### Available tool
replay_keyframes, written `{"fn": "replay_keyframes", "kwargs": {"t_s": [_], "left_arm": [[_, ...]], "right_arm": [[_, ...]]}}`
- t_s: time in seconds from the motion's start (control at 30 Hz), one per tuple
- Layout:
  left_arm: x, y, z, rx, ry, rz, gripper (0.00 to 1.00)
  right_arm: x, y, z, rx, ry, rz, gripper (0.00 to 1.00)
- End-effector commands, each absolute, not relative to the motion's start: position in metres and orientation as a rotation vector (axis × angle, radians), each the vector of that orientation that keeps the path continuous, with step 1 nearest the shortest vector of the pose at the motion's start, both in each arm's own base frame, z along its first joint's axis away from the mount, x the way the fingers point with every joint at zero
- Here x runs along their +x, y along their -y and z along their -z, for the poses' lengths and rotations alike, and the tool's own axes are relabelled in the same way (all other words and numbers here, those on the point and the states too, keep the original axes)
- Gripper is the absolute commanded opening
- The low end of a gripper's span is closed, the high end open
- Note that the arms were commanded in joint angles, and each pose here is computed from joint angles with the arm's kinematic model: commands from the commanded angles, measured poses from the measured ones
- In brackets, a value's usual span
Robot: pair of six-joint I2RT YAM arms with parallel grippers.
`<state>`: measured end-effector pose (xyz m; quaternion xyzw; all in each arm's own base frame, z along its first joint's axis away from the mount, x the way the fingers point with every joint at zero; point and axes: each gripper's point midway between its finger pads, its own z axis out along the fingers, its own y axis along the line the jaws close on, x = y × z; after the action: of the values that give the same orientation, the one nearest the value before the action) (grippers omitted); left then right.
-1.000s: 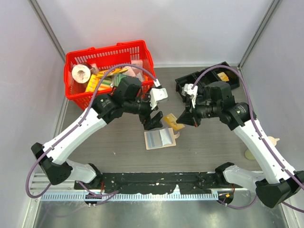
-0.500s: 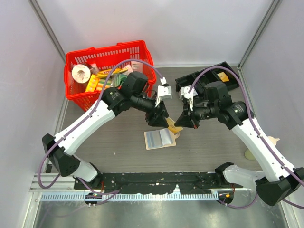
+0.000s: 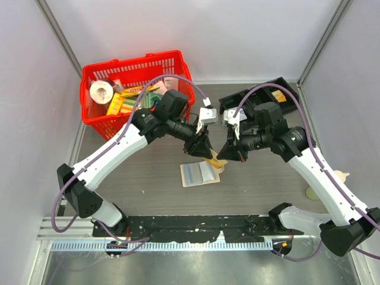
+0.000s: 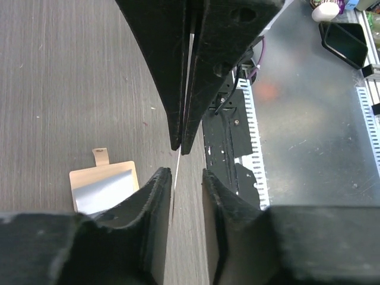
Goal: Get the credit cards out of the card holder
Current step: Place the credit card in the storage box.
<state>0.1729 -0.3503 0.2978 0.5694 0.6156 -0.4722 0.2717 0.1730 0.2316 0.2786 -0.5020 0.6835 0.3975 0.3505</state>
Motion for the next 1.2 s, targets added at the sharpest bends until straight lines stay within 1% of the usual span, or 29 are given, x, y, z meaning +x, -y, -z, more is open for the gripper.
{"fn": "replay_keyframes", "kwargs": {"t_s": [0.0,0.1,0.17,0.23,0.27,0.3,0.33,0.37,0.4,0.43,0.47,0.5,0.53,0.57,0.6,0.63,0.67,0.7,0.9,1.03,1.17], "left_arm": [[0.171,0.355,-0.316,1.534,-1.589,1.308,0.22],[0.170,0.355,-0.316,1.536,-1.590,1.307,0.00],[0.174,0.353,-0.315,1.520,-1.605,1.275,0.00],[0.181,0.351,-0.310,1.479,-1.633,1.234,0.00],[0.185,0.350,-0.309,1.450,-1.635,1.216,0.00],[0.191,0.349,-0.309,1.402,-1.642,1.201,0.00],[0.197,0.346,-0.311,1.349,-1.645,1.190,0.00],[0.207,0.343,-0.312,1.249,-1.678,1.176,0.00],[0.216,0.340,-0.311,1.156,-1.705,1.167,0.00],[0.230,0.335,-0.318,1.050,-1.685,1.126,0.00],[0.242,0.331,-0.320,0.931,-1.684,1.099,0.00],[0.251,0.322,-0.330,0.809,-1.658,1.053,0.00],[0.259,0.314,-0.335,0.696,-1.638,1.026,0.00],[0.267,0.307,-0.336,0.577,-1.639,1.014,0.00],[0.275,0.298,-0.344,0.457,-1.605,0.999,0.00],[0.278,0.291,-0.348,0.367,-1.573,1.009,0.00],[0.280,0.284,-0.351,0.288,-1.542,1.018,0.00],[0.282,0.278,-0.356,0.217,-1.497,1.038,0.00],[0.278,0.265,-0.372,-0.052,-1.376,1.171,0.00],[0.272,0.265,-0.381,-0.159,-1.298,1.230,0.00],[0.263,0.275,-0.390,-0.181,-1.258,1.319,0.00]], "right_arm": [[0.174,-0.238,-0.295,-1.325,-1.694,-1.026,0.01],[0.177,-0.239,-0.296,-1.316,-1.687,-1.018,0.01],[0.183,-0.240,-0.296,-1.278,-1.695,-0.999,0.02],[0.185,-0.241,-0.301,-1.215,-1.693,-1.000,0.17],[0.192,-0.243,-0.307,-1.187,-1.664,-0.979,0.28],[0.194,-0.240,-0.306,-1.128,-1.695,-0.972,0.33],[0.203,-0.241,-0.312,-1.090,-1.667,-0.946,0.41],[0.206,-0.239,-0.313,-1.019,-1.692,-0.939,0.45],[0.212,-0.240,-0.314,-0.987,-1.668,-0.933,0.50],[0.214,-0.237,-0.317,-0.913,-1.687,-0.939,0.53],[0.221,-0.238,-0.321,-0.872,-1.652,-0.933,0.58],[0.222,-0.236,-0.326,-0.779,-1.666,-0.955,0.58],[0.229,-0.238,-0.327,-0.723,-1.632,-0.961,0.62],[0.225,-0.237,-0.335,-0.642,-1.621,-1.014,0.64],[0.231,-0.238,-0.338,-0.590,-1.564,-1.025,0.66],[0.226,-0.238,-0.352,-0.517,-1.518,-1.097,0.68],[0.228,-0.238,-0.350,-0.480,-1.471,-1.118,0.71],[0.225,-0.238,-0.357,-0.418,-1.451,-1.179,0.71],[0.232,-0.232,-0.349,-0.140,-1.327,-1.349,0.70],[0.223,-0.241,-0.360,-0.109,-1.207,-1.437,0.68],[0.227,-0.252,-0.363,-0.092,-1.177,-1.462,0.67]]}}
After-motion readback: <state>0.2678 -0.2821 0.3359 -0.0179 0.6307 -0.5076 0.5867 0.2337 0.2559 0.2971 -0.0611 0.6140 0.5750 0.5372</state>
